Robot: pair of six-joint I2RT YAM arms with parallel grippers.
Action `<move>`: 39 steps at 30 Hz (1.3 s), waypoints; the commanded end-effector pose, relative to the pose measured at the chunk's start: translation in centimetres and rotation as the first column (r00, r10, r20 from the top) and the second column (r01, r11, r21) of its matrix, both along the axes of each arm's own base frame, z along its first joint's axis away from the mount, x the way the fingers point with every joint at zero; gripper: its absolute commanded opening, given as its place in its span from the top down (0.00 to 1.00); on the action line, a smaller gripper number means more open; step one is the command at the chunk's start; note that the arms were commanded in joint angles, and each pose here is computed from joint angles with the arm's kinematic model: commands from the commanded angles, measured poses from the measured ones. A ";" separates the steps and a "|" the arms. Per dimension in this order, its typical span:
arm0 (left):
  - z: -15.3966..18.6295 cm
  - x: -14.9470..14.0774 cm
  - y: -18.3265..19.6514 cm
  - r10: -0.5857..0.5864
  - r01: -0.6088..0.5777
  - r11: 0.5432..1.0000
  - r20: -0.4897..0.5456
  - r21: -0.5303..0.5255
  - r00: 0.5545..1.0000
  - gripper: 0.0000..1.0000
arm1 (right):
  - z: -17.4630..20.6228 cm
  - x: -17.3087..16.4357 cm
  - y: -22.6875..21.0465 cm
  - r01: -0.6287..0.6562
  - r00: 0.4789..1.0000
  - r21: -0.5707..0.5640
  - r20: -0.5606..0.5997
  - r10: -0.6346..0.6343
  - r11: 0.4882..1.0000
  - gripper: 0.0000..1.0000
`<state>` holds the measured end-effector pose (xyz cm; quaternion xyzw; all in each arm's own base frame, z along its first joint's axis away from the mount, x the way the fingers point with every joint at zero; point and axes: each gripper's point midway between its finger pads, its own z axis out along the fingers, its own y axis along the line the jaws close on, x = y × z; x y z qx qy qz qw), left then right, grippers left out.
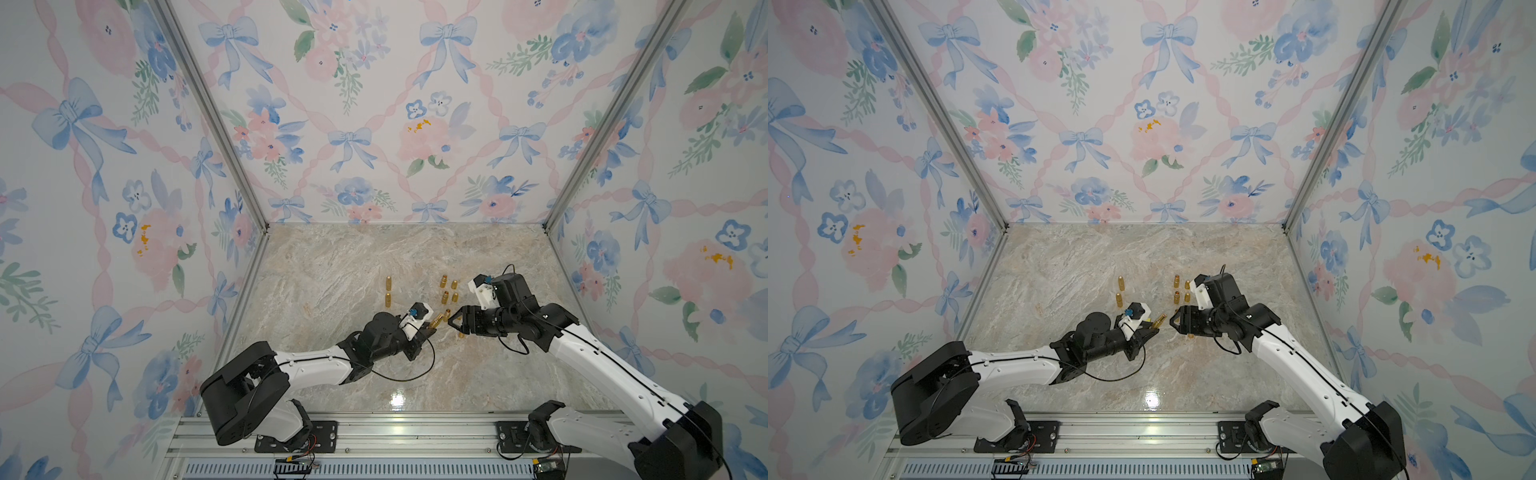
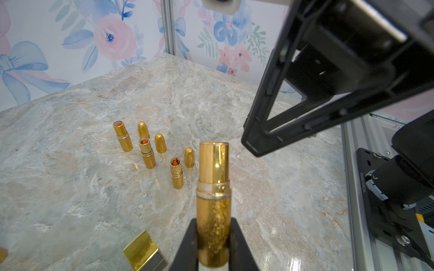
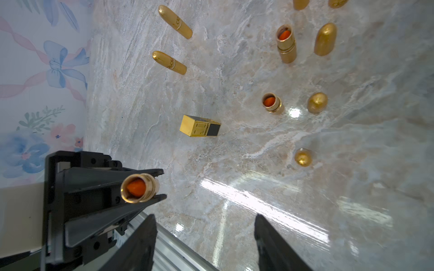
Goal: Open the lipstick cap
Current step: Place the lipstick at the center of the board.
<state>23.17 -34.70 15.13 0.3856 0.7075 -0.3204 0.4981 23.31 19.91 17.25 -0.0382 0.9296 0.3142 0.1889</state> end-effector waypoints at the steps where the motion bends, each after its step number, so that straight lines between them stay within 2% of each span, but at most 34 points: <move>1: 0.6 -0.1 -0.9 -0.029 0.029 1.000 0.018 -0.005 0.999 1.00 | 1.5 -0.5 1.6 -0.022 0.999 0.126 -0.030 0.026 0.992 0.33; 9: 1.0 -0.4 -1.4 -0.045 0.046 0.999 0.031 -0.010 0.998 1.00 | 2.0 0.9 3.6 -0.014 0.999 0.221 -0.030 0.022 0.975 0.43; 22: 1.4 -0.3 -1.2 -0.034 0.034 0.999 0.050 -0.007 0.998 1.00 | 0.1 1.4 5.4 -0.055 0.996 0.216 -0.058 0.070 0.975 0.62; 31: 1.8 0.1 -1.0 -0.010 0.011 1.000 0.073 -0.003 0.997 1.00 | -1.2 0.8 5.9 -0.081 0.991 0.200 -0.089 0.100 0.976 0.67; 39: 1.4 0.5 -0.9 0.009 -0.009 1.000 0.073 0.012 0.997 1.00 | -1.1 0.8 5.7 -0.078 0.992 0.192 -0.080 0.094 0.978 0.77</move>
